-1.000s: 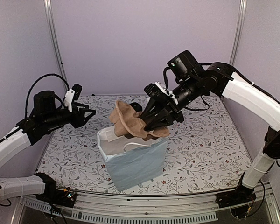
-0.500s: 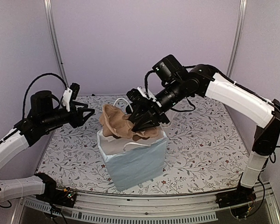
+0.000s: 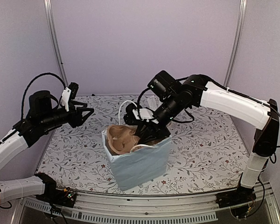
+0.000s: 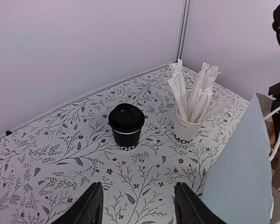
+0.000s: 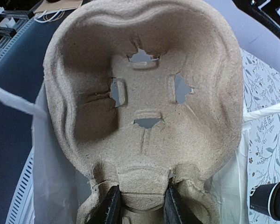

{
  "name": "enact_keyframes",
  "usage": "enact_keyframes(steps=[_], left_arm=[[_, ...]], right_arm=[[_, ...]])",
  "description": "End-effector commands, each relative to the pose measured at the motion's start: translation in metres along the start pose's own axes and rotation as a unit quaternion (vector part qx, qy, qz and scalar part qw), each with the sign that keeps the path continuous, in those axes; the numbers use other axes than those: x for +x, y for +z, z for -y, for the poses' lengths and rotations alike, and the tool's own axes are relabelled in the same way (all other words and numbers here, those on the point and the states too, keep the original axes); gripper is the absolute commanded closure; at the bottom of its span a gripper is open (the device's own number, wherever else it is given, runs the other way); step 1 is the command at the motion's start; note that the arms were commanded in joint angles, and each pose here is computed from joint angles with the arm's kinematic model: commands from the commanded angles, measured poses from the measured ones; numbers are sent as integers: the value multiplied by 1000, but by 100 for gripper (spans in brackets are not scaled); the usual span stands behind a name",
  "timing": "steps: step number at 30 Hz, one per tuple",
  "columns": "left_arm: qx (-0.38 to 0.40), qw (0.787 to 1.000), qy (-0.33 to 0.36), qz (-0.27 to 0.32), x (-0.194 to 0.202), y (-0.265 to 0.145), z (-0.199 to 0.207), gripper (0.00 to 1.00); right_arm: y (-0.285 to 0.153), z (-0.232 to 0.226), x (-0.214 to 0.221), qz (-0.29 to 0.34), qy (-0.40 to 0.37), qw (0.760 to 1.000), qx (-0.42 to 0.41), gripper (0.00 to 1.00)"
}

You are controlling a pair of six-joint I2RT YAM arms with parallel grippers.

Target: Pack the takeout coffee

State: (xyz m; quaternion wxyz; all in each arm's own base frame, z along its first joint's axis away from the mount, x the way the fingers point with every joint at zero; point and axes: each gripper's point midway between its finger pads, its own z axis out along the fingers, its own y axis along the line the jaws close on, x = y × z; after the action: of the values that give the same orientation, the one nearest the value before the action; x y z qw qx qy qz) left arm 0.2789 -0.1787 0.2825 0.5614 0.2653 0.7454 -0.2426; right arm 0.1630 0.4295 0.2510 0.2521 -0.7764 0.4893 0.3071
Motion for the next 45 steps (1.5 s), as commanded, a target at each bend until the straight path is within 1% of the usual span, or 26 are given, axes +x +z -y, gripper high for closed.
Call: enact_keyframes(steps=[1, 9, 13, 22, 25, 31, 36, 40, 45], left_arm=[[-2, 1000, -3, -9, 6, 2, -2, 46], [-4, 1000, -6, -16, 9, 6, -4, 46], [-3, 1000, -9, -24, 13, 9, -5, 46], [-1, 999, -12, -30, 16, 12, -6, 46], [1, 999, -14, -31, 16, 13, -6, 46], [4, 999, -16, -30, 15, 13, -5, 46], [4, 999, -17, -29, 15, 12, -5, 46], [5, 999, -17, -30, 16, 12, -5, 46], [6, 999, -16, -29, 15, 12, -4, 46]], right_arm=[[-9, -5, 13, -42, 8, 999, 13, 71], [-18, -2, 31, -107, 24, 993, 33, 71], [-19, -5, 46, -158, 30, 986, 33, 71], [-4, -32, 75, -249, 57, 967, -3, 71], [1, -39, 85, -281, 55, 958, -2, 71], [13, -44, 105, -310, 64, 949, -8, 71], [29, -41, 122, -318, 60, 946, -8, 71], [43, -47, 141, -330, 61, 942, -20, 71], [54, -54, 155, -333, 72, 940, -32, 71]])
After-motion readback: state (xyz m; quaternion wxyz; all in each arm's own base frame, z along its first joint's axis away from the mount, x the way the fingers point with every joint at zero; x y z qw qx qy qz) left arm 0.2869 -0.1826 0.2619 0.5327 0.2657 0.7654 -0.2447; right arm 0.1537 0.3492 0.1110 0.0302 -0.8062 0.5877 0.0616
